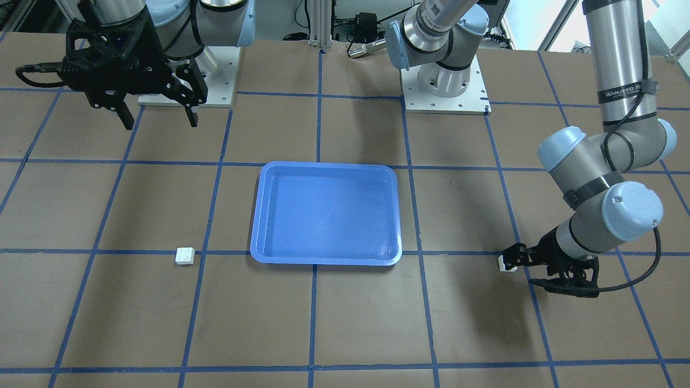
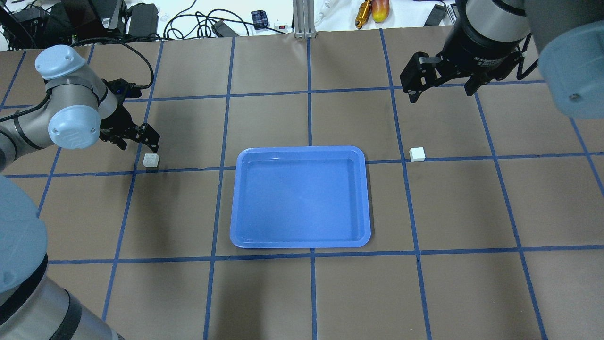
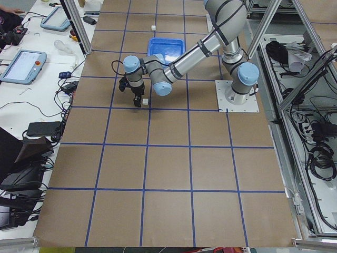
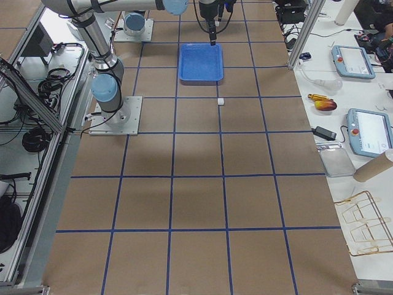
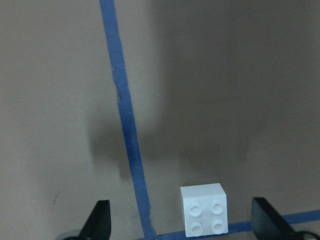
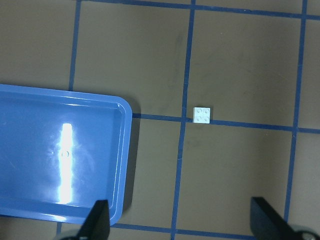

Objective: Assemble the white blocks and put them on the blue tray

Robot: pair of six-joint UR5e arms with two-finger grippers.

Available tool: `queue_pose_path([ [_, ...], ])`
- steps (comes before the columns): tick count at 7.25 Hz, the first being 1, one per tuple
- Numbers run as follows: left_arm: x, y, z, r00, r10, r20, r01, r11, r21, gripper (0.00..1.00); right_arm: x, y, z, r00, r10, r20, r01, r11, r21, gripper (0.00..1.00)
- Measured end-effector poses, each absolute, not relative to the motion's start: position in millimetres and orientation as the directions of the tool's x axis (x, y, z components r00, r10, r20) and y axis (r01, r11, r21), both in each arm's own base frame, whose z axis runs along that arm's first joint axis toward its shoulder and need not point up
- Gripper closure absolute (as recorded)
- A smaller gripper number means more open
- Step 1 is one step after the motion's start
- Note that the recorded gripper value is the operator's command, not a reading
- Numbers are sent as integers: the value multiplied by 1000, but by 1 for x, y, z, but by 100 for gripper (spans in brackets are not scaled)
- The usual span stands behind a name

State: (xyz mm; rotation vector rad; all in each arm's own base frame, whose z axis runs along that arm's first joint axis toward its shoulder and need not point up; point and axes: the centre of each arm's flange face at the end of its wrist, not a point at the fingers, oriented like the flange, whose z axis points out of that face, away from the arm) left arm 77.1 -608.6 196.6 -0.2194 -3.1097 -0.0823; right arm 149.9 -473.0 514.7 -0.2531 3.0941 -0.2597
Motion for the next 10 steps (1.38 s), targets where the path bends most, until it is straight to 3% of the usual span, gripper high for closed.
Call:
queue_pose_path([
  [1,74,-605,190,-989,141,39,143,988,56,11,149,-475,513,-955,-295,7,-292,940,-175,0],
  [2,71,-600,180,-988,142,51,145,988,53,26,146,-476,512,-907,-419,30,-418,892,-173,0],
  [3,68,-596,173,-988,145,56,147,988,45,34,141,-477,508,-856,-515,45,-515,841,-165,0],
  [6,67,-592,169,-989,140,55,143,989,43,77,96,-487,485,-561,-827,33,-815,545,-194,0],
  [7,67,-591,170,-989,139,54,142,989,44,83,80,-489,475,-473,-881,18,-858,456,-238,0],
  [10,62,-591,183,-990,133,52,135,990,31,84,45,-488,446,-253,-967,36,-913,226,-340,0],
])
